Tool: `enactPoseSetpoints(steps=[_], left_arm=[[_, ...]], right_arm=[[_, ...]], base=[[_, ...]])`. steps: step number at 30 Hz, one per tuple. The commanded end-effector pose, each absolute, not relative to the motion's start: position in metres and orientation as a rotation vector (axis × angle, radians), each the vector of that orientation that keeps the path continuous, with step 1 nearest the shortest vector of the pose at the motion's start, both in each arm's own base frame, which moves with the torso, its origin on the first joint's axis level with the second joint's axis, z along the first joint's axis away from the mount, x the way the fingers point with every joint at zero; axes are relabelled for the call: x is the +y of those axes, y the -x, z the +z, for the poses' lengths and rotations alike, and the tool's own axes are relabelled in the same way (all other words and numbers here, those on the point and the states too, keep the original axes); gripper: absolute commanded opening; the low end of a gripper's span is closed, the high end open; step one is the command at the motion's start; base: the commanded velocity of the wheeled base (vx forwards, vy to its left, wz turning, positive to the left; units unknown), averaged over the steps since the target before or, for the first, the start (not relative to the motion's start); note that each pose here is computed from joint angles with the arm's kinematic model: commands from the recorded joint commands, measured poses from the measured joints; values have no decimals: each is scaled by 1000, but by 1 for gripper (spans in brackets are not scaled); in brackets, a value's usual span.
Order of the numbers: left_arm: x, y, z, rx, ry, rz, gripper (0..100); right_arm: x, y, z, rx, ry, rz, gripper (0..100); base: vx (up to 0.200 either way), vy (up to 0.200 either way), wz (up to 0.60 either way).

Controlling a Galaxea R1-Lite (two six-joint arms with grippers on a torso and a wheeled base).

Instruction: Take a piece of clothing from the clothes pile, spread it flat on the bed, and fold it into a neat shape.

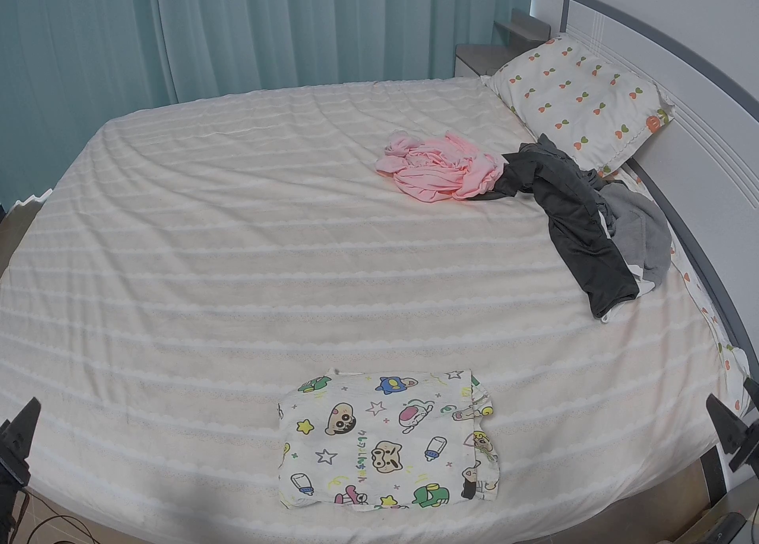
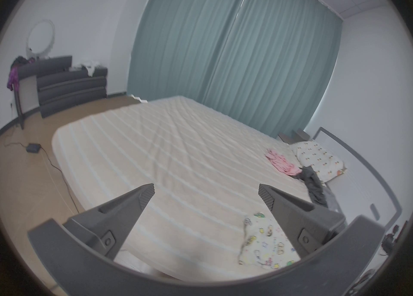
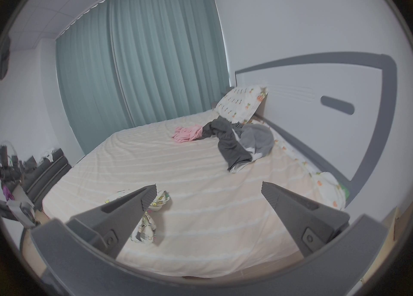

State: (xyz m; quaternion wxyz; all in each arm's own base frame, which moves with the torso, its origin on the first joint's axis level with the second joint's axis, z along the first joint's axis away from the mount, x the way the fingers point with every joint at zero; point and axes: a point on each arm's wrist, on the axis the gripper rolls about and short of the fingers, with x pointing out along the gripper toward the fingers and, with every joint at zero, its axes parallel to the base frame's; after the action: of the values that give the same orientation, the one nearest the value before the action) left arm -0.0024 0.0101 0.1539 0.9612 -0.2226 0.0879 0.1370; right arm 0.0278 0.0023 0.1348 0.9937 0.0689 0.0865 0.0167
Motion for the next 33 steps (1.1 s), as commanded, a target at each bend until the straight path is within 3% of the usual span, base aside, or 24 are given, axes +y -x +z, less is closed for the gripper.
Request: enactPoseSetpoints(steps=[1, 6, 10, 19, 33], left_arm=[[10, 56, 118, 24, 293, 476, 100], [7, 30, 85, 31, 235, 332, 100], [6, 23, 82, -59, 201, 250, 100], [-1, 21, 75, 50, -22, -39, 100], [-1, 22, 74, 37, 4, -49, 100]], right_arm=[[-1, 23, 81, -49, -6, -63, 100], [0, 23, 75, 6, -14, -26, 100], [0, 23, 75, 6, -5, -15, 100], [0, 22, 76, 27, 24, 16, 100], [0, 23, 76, -2, 20, 15, 100]], base=[[0, 0, 0], [0, 0, 0], [0, 0, 0], [0, 0, 0], [0, 0, 0]])
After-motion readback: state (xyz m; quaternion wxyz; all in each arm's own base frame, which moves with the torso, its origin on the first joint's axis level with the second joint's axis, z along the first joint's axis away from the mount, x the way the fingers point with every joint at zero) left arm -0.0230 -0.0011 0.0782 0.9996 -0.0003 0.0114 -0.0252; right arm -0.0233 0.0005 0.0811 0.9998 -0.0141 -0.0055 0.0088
